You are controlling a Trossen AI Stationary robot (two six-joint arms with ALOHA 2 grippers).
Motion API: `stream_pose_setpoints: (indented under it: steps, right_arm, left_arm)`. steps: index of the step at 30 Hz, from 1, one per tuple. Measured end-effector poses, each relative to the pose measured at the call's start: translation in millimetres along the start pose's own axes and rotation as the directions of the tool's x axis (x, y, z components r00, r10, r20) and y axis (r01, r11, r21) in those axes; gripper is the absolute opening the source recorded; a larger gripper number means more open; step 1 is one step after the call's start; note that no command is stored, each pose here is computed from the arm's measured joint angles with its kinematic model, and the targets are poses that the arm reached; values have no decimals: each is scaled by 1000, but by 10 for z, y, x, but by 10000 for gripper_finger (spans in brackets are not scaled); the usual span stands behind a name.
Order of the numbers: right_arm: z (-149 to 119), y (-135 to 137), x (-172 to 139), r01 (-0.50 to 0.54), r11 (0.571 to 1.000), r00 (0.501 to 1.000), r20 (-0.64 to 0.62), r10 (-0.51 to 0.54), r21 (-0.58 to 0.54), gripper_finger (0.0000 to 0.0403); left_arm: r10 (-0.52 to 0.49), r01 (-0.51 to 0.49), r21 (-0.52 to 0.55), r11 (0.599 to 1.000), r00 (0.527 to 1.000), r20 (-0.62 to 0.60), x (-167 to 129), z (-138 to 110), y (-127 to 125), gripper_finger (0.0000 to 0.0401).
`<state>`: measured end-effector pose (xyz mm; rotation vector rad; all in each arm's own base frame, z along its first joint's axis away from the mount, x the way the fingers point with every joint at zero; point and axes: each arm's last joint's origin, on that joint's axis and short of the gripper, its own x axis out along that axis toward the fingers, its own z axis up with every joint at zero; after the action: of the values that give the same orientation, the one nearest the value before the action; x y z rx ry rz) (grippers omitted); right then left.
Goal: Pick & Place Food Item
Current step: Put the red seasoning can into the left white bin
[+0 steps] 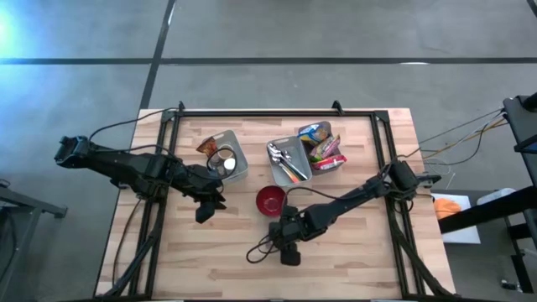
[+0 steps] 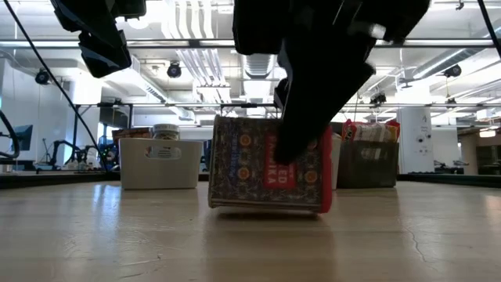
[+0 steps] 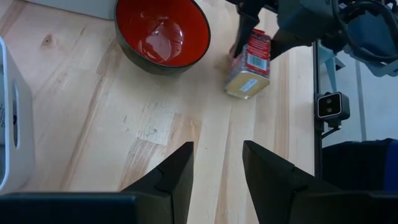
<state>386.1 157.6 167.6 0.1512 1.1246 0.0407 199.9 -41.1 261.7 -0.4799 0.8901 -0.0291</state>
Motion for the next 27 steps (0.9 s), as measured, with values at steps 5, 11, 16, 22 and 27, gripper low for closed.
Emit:
stream_pose_setpoints:
  steps: [5, 11, 16, 22, 27]
  right_arm:
    - [93, 49, -193, -43, 999, 999, 13, 43, -2, 186]
    - [256, 16, -501, -9, 1000, 994, 108, 7, 15, 186]
    - [443, -78, -728, 20, 998, 979, 200, -32, 63, 186]
    - [508, -173, -869, 93, 995, 976, 195, -100, 45, 186]
    - [514, -210, -921, 119, 993, 974, 196, -117, 2, 186]
  left_arm:
    - [-7, 7, -2, 1000, 1000, -3, -1, 0, -2, 143]
    - [-53, 53, -5, 999, 997, 63, -2, 65, -44, 143]
    - [-153, 149, 33, 988, 966, 208, -29, 201, -151, 143]
    - [-201, 166, 148, 975, 942, 270, -51, 256, -208, 144]
    - [-201, 149, 199, 969, 941, 273, 8, 279, -216, 178]
